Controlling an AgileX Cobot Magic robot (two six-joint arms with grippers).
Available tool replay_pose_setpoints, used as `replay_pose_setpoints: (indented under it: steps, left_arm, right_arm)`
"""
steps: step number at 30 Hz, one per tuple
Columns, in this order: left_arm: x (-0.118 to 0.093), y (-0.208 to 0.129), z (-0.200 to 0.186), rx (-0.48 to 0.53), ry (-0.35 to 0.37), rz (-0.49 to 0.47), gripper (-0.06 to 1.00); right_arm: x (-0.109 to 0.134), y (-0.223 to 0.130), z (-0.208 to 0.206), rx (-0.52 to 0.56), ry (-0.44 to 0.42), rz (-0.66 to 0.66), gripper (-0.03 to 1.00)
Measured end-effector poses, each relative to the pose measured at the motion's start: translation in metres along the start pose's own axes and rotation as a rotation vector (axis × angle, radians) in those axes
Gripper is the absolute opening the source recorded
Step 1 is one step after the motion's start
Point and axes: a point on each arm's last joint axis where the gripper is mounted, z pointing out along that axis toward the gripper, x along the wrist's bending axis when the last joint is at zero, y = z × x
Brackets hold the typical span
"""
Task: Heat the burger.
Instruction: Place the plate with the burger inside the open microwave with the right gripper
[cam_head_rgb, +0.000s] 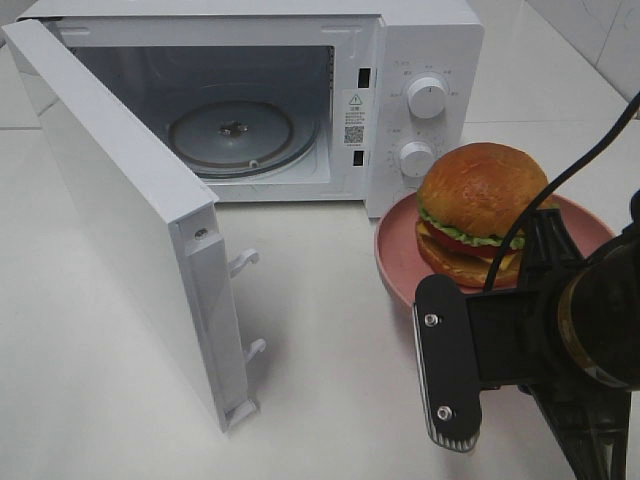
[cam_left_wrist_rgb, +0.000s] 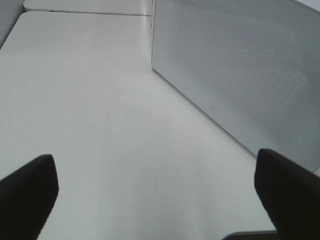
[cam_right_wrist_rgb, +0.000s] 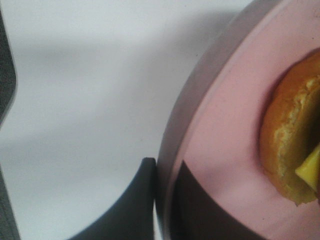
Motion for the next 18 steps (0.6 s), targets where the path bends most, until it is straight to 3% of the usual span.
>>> replay_pose_setpoints:
  steps: [5,18]
  left_arm:
    - [0.0,0.0,0.0,0.0,0.0,0.0,0.99]
    - [0.0,0.0,0.0,0.0,0.0,0.0,0.99]
  right_arm:
    - [-0.0001,0.001,0.0,-0.011,-0.002,-0.105,0.05]
    - [-0.0091,0.0049,0.0062,-0.128,0.012,-0.2,0.05]
